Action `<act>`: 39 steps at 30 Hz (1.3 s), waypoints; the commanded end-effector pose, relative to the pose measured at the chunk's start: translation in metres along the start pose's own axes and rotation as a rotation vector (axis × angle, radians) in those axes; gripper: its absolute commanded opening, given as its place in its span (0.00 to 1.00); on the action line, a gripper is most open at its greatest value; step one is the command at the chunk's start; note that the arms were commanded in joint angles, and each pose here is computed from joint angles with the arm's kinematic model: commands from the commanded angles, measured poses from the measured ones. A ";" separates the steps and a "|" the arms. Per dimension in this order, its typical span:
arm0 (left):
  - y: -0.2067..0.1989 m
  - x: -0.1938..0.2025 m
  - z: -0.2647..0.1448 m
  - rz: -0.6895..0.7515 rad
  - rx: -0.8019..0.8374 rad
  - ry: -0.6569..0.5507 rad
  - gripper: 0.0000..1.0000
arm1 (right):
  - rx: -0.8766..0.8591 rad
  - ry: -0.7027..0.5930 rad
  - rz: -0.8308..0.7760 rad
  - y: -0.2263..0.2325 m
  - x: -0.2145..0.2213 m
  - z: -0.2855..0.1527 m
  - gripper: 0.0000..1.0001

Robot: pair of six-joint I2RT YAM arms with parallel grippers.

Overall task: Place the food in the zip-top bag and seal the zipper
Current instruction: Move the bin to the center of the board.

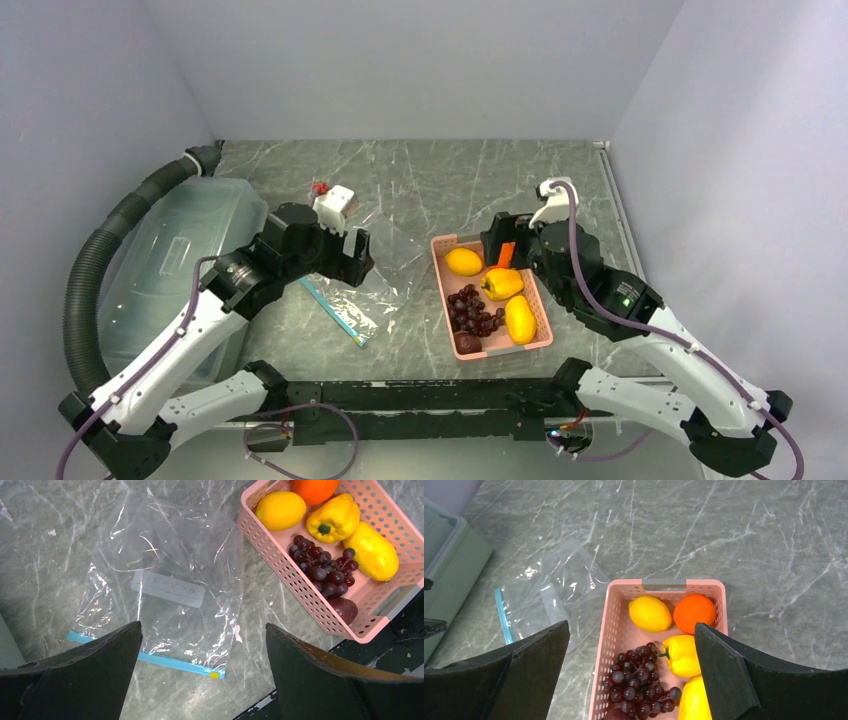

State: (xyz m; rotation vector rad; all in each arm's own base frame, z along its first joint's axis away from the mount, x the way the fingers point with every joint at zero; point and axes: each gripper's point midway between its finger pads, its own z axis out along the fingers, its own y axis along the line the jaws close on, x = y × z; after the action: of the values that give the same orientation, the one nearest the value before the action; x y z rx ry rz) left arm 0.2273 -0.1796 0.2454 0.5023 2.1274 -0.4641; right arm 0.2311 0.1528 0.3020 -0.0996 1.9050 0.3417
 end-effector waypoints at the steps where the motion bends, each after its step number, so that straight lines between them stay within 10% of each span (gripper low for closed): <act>1: -0.006 -0.017 -0.012 0.018 0.038 -0.089 0.99 | -0.025 0.026 -0.011 0.009 -0.006 0.000 1.00; 39: 0.005 -0.023 -0.032 0.016 -0.021 -0.157 0.99 | -0.097 0.359 -0.131 0.069 0.094 0.035 0.83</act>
State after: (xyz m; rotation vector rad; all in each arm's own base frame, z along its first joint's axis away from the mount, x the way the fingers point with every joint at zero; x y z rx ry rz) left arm 0.2205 -0.1663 0.2694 0.4577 2.0243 -0.4623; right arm 0.2088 0.2303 0.2049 -0.4405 2.2454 0.3207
